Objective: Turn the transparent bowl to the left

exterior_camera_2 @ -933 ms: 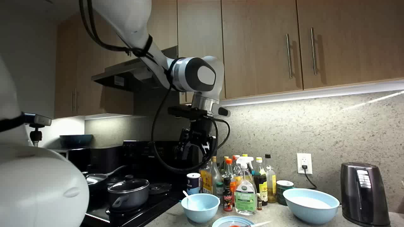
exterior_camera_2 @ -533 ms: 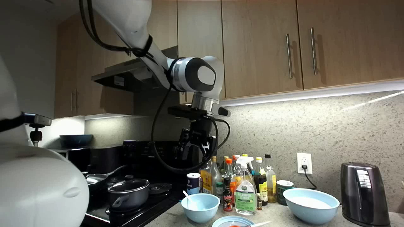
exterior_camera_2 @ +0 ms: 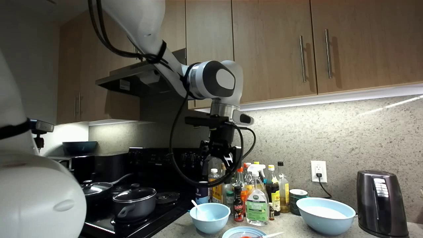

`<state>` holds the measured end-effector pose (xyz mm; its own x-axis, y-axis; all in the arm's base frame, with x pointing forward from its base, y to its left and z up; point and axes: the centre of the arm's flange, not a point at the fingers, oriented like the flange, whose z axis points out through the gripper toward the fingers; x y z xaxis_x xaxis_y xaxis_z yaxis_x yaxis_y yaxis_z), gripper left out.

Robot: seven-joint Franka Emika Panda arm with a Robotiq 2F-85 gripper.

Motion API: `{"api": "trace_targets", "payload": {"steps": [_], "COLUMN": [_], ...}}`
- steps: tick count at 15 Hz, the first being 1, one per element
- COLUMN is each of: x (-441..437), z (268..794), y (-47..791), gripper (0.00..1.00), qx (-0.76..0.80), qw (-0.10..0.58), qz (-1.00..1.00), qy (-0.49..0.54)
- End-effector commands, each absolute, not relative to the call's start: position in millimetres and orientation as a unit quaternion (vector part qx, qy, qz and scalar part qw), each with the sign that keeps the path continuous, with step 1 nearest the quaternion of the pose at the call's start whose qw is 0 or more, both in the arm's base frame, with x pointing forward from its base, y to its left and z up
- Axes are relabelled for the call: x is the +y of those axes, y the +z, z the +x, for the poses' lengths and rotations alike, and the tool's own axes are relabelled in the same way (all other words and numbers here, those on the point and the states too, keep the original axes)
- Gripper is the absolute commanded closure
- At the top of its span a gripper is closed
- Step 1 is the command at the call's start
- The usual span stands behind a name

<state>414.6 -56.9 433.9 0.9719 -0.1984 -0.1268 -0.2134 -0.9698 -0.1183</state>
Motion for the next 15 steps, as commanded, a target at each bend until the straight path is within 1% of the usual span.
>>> {"api": "trace_targets", "payload": {"steps": [1,6,7,8,10,14,15], "x": [-109.2,-179.2,-184.3,-174.2,-184.8,-185.1,-189.0], "z": [405.6,395.6,394.1,388.6,387.2,390.3,400.2], "y": [411.9,377.3,373.6,383.5,373.0,371.3,372.3], "gripper": [0.00,0.00,0.00,0.00,0.00,0.00,0.00], "qx": [0.157,0.245,0.253,0.228,0.240,0.243,0.246], "qw": [0.034,0.030,0.041,0.042,0.044,0.042,0.038], "qz": [-0.984,-0.962,-0.958,-0.966,-0.962,-0.961,-0.961], "qy": [0.080,0.117,0.130,0.112,0.124,0.127,0.121]}}
